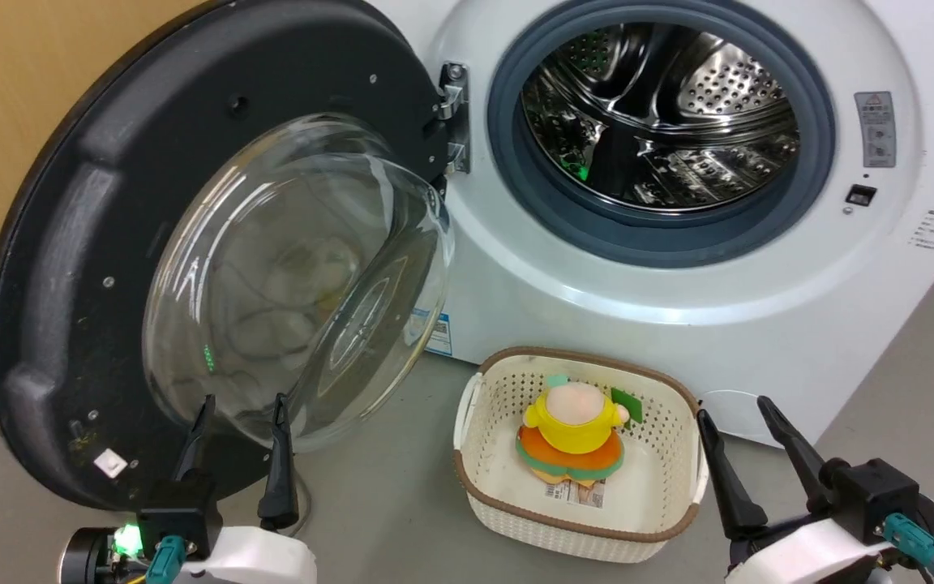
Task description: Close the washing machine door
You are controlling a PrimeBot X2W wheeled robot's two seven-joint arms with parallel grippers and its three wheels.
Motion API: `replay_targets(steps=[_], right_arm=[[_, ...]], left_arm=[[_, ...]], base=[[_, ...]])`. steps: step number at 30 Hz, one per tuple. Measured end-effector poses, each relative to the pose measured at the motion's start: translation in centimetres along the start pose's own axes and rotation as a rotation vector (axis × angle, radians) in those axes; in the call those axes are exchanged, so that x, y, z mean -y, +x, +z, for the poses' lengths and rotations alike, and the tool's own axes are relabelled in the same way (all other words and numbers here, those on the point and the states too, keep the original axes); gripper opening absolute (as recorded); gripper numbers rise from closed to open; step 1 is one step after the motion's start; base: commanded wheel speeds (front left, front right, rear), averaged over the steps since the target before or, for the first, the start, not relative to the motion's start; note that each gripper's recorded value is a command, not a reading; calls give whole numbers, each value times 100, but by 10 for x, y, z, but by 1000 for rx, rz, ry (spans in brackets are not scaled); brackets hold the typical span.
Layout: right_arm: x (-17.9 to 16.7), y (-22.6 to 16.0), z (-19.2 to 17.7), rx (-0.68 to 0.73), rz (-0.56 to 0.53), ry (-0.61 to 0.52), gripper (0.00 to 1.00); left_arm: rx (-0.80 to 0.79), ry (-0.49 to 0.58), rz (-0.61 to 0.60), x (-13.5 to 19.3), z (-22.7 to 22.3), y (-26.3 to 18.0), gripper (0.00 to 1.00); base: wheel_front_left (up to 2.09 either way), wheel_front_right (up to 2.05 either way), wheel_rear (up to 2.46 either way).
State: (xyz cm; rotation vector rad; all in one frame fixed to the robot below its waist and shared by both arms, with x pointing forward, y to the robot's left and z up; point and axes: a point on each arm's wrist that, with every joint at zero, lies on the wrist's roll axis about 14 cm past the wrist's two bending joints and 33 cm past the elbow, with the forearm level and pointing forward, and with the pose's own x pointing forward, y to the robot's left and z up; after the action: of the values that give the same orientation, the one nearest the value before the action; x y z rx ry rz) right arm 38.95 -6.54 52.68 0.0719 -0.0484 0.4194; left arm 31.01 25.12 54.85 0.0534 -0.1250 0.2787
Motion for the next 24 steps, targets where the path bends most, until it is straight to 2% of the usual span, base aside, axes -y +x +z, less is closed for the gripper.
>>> replay_targets(steps=[24], right_arm=[[-45,26,-2,27,162,54,100]], left_arm=[[63,7,157,-41,14,-28,100]], base=[[0,0,0]])
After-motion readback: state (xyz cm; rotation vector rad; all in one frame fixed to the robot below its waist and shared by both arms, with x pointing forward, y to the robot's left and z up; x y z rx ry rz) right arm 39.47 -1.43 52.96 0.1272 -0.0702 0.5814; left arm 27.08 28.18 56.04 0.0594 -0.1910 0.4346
